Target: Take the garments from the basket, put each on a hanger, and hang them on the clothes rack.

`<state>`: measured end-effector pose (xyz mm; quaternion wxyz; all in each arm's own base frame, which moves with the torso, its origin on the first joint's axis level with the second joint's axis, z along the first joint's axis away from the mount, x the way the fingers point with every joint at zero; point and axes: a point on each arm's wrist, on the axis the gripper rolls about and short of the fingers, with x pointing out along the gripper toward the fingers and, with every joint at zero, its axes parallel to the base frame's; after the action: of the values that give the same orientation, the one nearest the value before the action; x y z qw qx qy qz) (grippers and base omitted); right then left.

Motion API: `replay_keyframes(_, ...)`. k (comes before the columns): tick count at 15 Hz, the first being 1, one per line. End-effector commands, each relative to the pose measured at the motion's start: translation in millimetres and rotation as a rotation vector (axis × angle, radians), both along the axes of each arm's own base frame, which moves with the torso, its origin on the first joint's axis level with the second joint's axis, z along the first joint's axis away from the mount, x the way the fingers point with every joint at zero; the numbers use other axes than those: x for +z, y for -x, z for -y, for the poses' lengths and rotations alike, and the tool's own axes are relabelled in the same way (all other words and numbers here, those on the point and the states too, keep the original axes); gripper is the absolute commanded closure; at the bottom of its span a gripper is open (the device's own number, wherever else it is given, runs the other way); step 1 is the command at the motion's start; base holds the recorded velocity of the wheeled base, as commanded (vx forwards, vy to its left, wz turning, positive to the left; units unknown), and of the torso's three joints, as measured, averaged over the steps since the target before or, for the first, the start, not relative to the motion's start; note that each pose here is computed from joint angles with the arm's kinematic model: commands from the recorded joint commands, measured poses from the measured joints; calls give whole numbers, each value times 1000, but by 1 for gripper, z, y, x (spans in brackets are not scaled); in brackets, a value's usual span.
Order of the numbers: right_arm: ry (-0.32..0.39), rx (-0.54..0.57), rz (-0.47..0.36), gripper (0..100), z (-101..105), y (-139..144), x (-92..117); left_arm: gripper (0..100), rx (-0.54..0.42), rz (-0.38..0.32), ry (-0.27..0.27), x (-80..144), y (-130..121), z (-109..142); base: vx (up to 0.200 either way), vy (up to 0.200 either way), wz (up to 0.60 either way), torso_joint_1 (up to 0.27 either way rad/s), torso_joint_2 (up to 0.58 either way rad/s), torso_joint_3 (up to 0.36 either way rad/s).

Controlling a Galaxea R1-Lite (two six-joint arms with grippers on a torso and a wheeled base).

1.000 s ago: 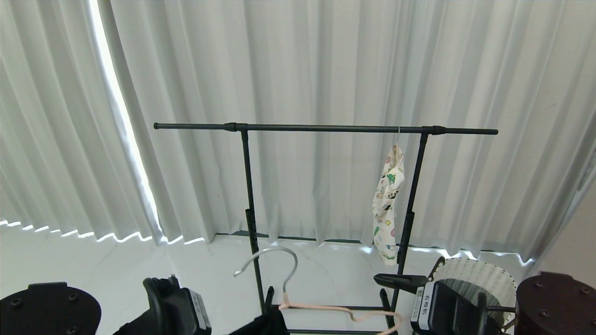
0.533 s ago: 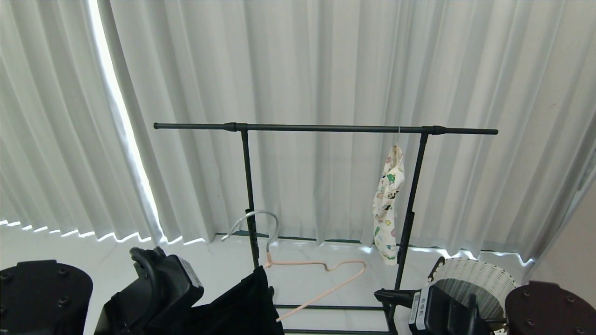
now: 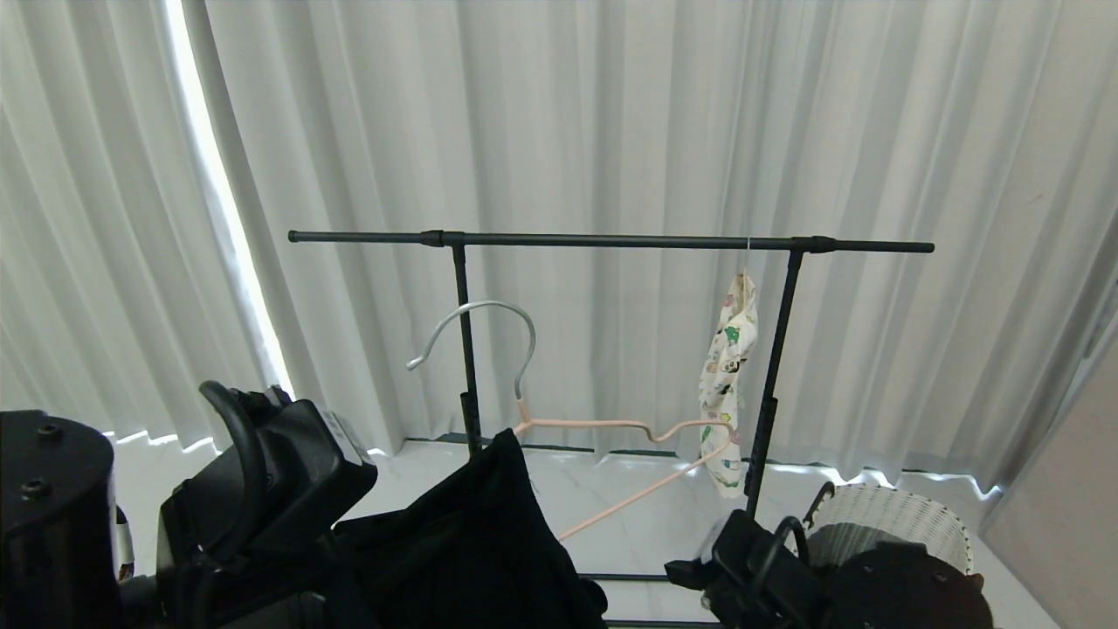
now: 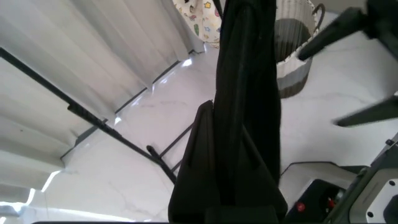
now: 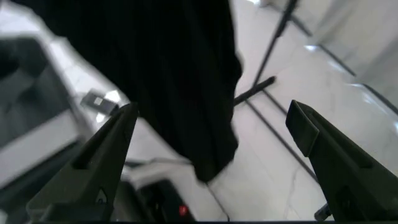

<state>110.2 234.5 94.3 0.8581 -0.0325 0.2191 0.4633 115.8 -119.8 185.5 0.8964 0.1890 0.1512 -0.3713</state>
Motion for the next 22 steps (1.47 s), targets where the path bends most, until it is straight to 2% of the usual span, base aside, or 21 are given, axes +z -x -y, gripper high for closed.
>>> replay_keyframes(1,-12,-57,-13,0,-16,-16,-5,100,-7,1,1,1,1,1,0,0,0,0,0,0)
replay_keyframes(4,-38,-103,-2,0,-19,-31,0,100,-15,-1,-1,0,1,2,0,0,0,0,0,0)
replay_keyframes(10,-22,-128,-4,0,-13,-33,-3,100,-7,-3,-5,-2,1,1,0,0,0,0,0,0)
replay_keyframes(12,-9,-173,6,0,-10,-35,-5,100,-7,-3,-5,-2,1,0,0,0,0,0,0,0)
replay_keyframes(14,-40,-175,23,0,-14,-39,3,100,-10,-5,-6,-2,2,1,0,0,0,0,0,0)
replay_keyframes(17,-42,-177,23,0,-15,-39,3,100,-8,-3,-2,-1,1,1,0,0,0,0,0,0)
replay_keyframes(19,-69,-167,37,0,-23,-41,9,100,-31,-2,0,0,4,3,0,0,0,0,0,0)
replay_keyframes(22,-77,-103,35,0,-40,-29,8,100,-34,-5,-3,-1,3,5,0,0,0,0,0,0)
